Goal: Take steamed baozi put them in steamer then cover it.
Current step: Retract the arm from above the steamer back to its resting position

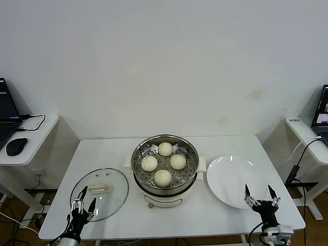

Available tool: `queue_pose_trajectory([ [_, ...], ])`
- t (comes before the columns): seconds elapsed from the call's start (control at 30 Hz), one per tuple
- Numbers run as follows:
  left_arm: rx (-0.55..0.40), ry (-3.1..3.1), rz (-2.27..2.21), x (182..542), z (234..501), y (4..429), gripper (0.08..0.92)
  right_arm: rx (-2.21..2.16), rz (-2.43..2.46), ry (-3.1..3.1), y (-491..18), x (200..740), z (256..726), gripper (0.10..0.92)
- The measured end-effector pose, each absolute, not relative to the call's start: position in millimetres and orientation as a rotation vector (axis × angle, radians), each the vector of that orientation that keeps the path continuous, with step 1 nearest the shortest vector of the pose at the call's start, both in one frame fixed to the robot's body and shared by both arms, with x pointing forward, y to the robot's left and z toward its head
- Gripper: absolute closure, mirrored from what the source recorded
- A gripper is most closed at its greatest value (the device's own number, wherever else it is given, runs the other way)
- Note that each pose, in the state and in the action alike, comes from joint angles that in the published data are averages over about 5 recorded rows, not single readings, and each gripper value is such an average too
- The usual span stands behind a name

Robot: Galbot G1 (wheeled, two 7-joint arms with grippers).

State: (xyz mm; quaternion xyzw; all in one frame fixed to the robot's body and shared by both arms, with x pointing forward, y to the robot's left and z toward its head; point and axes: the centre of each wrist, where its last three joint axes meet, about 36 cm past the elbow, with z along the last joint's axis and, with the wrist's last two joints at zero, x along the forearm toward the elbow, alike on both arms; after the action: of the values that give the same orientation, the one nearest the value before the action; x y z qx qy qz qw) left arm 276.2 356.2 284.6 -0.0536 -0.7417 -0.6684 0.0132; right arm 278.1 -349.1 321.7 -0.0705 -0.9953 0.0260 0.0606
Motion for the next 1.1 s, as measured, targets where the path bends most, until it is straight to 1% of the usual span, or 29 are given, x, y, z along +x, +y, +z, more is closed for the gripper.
queue_pose_trajectory([
  [0.57, -0.177, -2.208, -2.195, 338.7, 268.2, 373.7, 0.177, -0.262, 0.094, -2.951, -342.8, 258.9, 303.0, 0.200],
  [1.0, -0.165, -2.201, -2.192, 364.3, 263.6, 377.3, 0.177, -0.250, 0.093, -2.930, -336.3, 255.8, 296.5, 0.200],
  [1.1, -0.170, -2.202, -2.185, 367.6, 261.4, 376.0, 0.197, -0.244, 0.091, -2.929, -334.9, 255.6, 296.7, 0.200],
])
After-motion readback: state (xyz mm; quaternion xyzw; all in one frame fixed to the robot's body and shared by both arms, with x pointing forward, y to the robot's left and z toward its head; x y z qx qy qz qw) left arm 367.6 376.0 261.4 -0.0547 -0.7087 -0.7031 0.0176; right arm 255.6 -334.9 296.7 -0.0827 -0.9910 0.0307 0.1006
